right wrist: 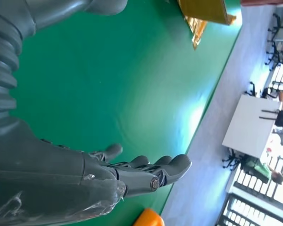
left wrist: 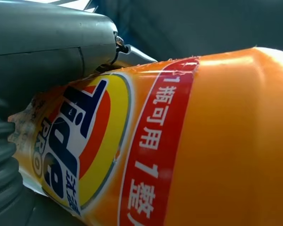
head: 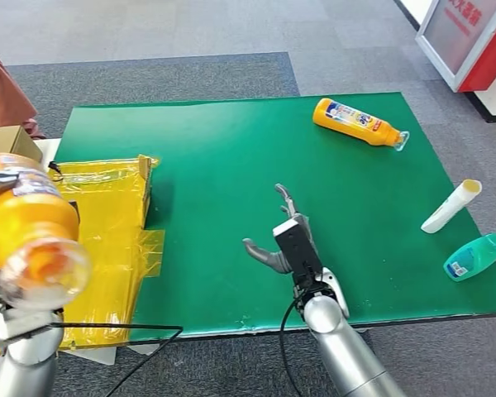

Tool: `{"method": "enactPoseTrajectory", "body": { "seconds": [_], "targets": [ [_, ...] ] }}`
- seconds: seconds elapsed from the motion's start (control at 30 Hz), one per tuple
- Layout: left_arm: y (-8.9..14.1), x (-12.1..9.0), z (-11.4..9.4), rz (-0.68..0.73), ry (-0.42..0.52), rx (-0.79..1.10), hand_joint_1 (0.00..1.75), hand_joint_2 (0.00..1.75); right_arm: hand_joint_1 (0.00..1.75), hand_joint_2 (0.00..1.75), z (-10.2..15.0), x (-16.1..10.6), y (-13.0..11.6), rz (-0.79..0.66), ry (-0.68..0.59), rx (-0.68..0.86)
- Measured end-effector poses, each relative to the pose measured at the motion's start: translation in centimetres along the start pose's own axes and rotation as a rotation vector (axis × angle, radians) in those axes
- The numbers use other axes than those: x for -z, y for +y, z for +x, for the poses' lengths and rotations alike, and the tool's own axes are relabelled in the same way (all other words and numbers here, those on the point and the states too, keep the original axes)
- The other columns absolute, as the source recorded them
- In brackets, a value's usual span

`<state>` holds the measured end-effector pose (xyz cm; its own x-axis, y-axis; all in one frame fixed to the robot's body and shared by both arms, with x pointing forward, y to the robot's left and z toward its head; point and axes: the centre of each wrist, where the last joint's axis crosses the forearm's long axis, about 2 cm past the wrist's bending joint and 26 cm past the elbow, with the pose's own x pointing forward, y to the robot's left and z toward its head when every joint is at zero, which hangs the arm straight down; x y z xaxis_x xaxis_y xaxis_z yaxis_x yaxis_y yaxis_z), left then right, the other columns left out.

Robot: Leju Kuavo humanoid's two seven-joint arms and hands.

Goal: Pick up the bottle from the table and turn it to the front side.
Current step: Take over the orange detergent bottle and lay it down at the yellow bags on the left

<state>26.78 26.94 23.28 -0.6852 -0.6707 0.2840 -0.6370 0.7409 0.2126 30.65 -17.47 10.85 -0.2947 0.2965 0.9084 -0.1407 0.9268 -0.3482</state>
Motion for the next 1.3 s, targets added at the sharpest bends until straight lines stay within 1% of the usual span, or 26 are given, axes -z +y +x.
{"method": "enactPoseTrajectory", "body": {
  "seconds": [0.07, 0.1, 0.13, 0.17, 0.2, 0.27, 0.3, 0.37, 0.43, 0.47, 0.5, 0.53, 0.6, 0.67, 0.73, 0.8, 0.87, 0.97, 1.3],
  "targets": [
    [1.0, 0.1, 0.2, -0.047, -0.174, 0.255, 1.75, 1.75, 0.00, 1.75, 0.2, 0.2, -0.7, -0.027, -0.007, 0.004],
    [1.4, 0.2, 0.2, -0.091, -0.239, 0.388, 1.75, 1.75, 0.00, 1.75, 0.3, 0.3, -1.1, -0.041, -0.012, 0.005],
    [1.9, 0.1, 0.1, -0.136, -0.271, 0.510, 1.75, 1.75, 0.00, 1.75, 0.4, 0.4, -1.4, -0.055, -0.018, 0.007],
    [2.2, -0.1, 0.0, -0.176, -0.268, 0.615, 1.75, 1.75, 0.00, 1.75, 0.5, 0.5, -1.8, -0.070, -0.023, 0.008],
    [2.6, -0.4, -0.2, -0.205, -0.245, 0.699, 1.75, 1.75, 0.00, 1.75, 0.6, 0.6, -2.2, -0.085, -0.029, 0.009],
    [3.2, -0.9, -1.0, -0.243, -0.160, 0.798, 1.75, 1.75, 0.00, 1.75, 0.9, 0.7, -3.0, -0.115, -0.039, 0.010],
    [3.4, -1.1, -1.5, -0.270, -0.099, 0.821, 1.75, 1.75, 0.00, 1.75, 1.1, 0.7, -3.4, -0.127, -0.043, 0.011],
    [3.2, -1.0, -2.9, -0.355, 0.087, 0.860, 1.75, 1.75, 0.00, 1.75, 1.5, 0.8, -4.0, -0.141, -0.052, 0.011],
    [1.9, -1.2, -3.7, -0.471, 0.291, 0.923, 1.75, 1.75, 0.00, 1.75, 2.0, 0.8, -4.6, -0.143, -0.064, 0.010],
    [1.0, -1.8, -3.9, -0.542, 0.362, 0.955, 1.75, 1.75, 0.00, 1.75, 2.2, 0.9, -4.8, -0.141, -0.071, 0.008],
    [0.2, -2.6, -3.9, -0.621, 0.398, 0.972, 1.75, 1.75, 0.00, 1.75, 2.5, 0.9, -5.0, -0.135, -0.078, 0.003],
    [-0.4, -3.6, -4.1, -0.716, 0.400, 0.970, 1.75, 1.75, 0.00, 1.75, 2.7, 1.0, -5.2, -0.128, -0.084, -0.002],
    [-1.0, -5.5, -5.0, -0.932, 0.333, 0.905, 1.75, 1.75, 0.00, 1.75, 2.9, 1.0, -5.3, -0.111, -0.092, -0.013],
    [-1.1, -7.1, -6.0, -1.102, 0.270, 0.834, 1.75, 1.75, 0.00, 1.75, 3.1, 1.1, -5.4, -0.104, -0.097, -0.018],
    [-0.9, -8.5, -6.9, -1.206, 0.268, 0.823, 1.75, 1.75, 0.00, 1.75, 3.2, 1.1, -5.4, -0.105, -0.102, -0.020],
    [-0.6, -9.5, -7.6, -1.282, 0.289, 0.825, 1.75, 1.75, 0.00, 1.75, 3.4, 1.2, -5.5, -0.107, -0.109, -0.024],
    [-0.5, -10.1, -8.0, -1.341, 0.306, 0.819, 1.75, 1.75, 0.00, 1.75, 3.7, 1.3, -5.7, -0.108, -0.116, -0.029],
    [-0.7, -10.4, -8.2, -1.391, 0.323, 0.805, 1.75, 1.75, 0.00, 1.75, 4.1, 1.5, -5.8, -0.110, -0.122, -0.033],
    [-0.7, -10.6, -9.1, -1.444, 0.357, 0.792, 1.75, 1.75, 0.00, 1.75, 4.4, 1.5, -5.9, -0.114, -0.132, -0.032]
  ]
}}
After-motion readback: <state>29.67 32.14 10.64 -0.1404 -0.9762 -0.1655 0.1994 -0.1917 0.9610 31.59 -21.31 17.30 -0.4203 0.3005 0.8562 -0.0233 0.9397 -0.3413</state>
